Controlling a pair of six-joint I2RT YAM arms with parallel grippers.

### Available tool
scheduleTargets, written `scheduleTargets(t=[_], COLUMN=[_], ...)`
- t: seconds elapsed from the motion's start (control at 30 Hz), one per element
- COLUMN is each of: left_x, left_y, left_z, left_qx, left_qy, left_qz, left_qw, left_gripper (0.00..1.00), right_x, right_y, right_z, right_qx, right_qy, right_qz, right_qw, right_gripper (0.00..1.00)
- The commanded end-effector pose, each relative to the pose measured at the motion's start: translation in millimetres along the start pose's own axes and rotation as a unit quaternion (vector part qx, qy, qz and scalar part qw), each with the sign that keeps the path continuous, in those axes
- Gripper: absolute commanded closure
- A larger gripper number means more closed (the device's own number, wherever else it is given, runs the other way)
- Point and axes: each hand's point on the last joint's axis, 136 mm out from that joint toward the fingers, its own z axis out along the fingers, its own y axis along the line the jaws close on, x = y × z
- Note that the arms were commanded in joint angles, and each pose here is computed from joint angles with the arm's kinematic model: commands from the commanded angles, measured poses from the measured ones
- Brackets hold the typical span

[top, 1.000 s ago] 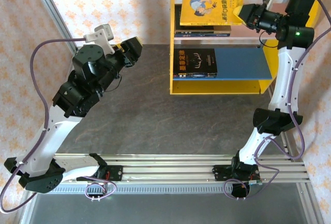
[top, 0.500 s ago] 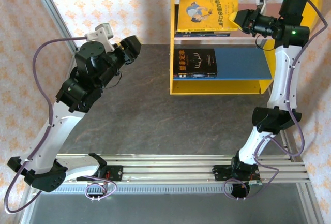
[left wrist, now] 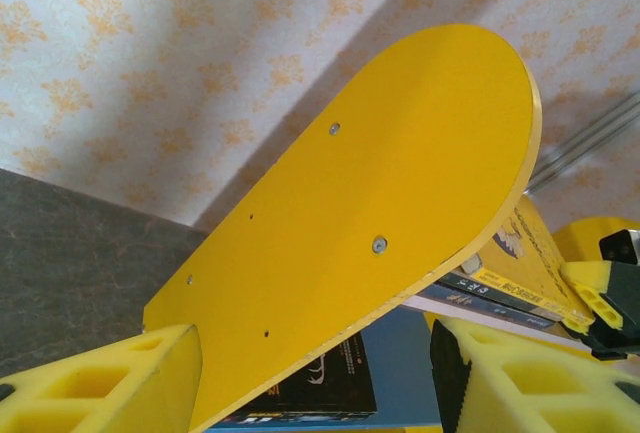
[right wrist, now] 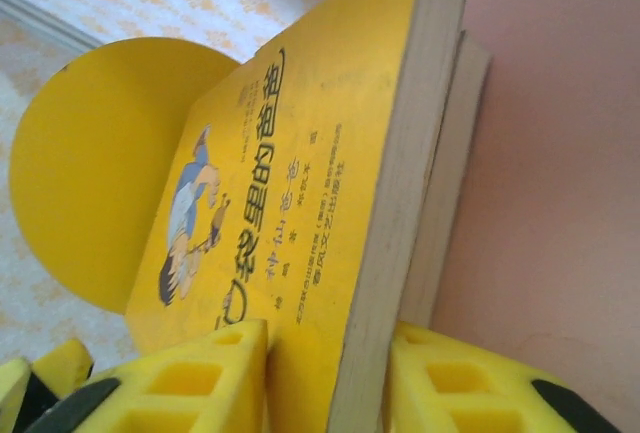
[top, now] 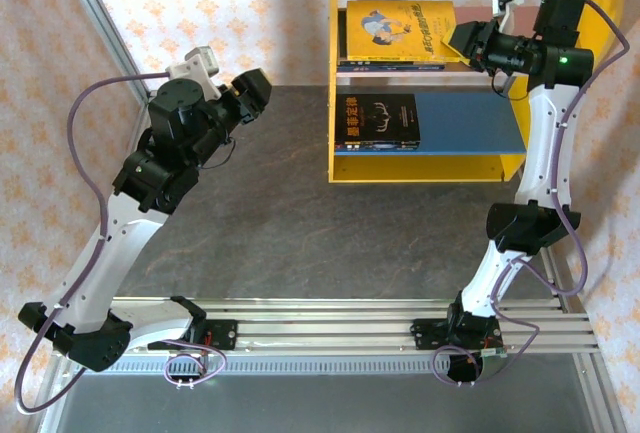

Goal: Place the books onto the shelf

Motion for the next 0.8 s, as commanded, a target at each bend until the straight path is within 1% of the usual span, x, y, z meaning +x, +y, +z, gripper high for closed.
scheduleTargets(t=[0.0, 0.03, 0.07, 0.13, 0.2, 0.23, 0.6, 0.7, 0.77], left_x=[-9, -9, -8, -8, -8, -8, -8, -8, -8], left_y=[-5, -5, -5, -5, -5, -4, -2, -2, -2], left_z=[-6, -7, -7, -7, -9, -9, -14, -15, -15], left_qx=[0.017, 0.017, 0.016, 0.017, 0.017, 0.017, 0.017, 0.017, 0.016], left_qy=[-0.014, -0.015, -0.014, -0.012, -0.013, -0.013, -0.014, -0.015, -0.014], left_qz=[-0.010, -0.010, -0.010, -0.010, -0.010, -0.010, -0.010, -0.009, -0.009], left_qw=[1.000, 1.000, 1.000, 1.000, 1.000, 1.000, 1.000, 1.000, 1.000], left_gripper=[0.39, 0.39, 0.39, 0.39, 0.39, 0.39, 0.39, 0.39, 0.39], right_x=[-9, -10, -11, -12, -13, -12, -6, -7, -7], right_y=[5, 5, 4, 4, 4, 6, 13, 12, 10], right_z=[-8, -9, -10, -13, -16, -17, -21, -23, -22], right_qx=[0.028, 0.034, 0.042, 0.056, 0.067, 0.070, 0.112, 0.127, 0.134], right_qy=[-0.028, -0.032, -0.037, -0.045, -0.053, -0.055, -0.068, -0.075, -0.076], right_qz=[-0.024, -0.026, -0.026, -0.031, -0.034, -0.037, -0.063, -0.067, -0.069], right_qw=[0.999, 0.999, 0.998, 0.997, 0.996, 0.995, 0.989, 0.987, 0.986], right_gripper=[0.62, 0.58, 0.57, 0.47, 0.43, 0.43, 0.53, 0.61, 0.64])
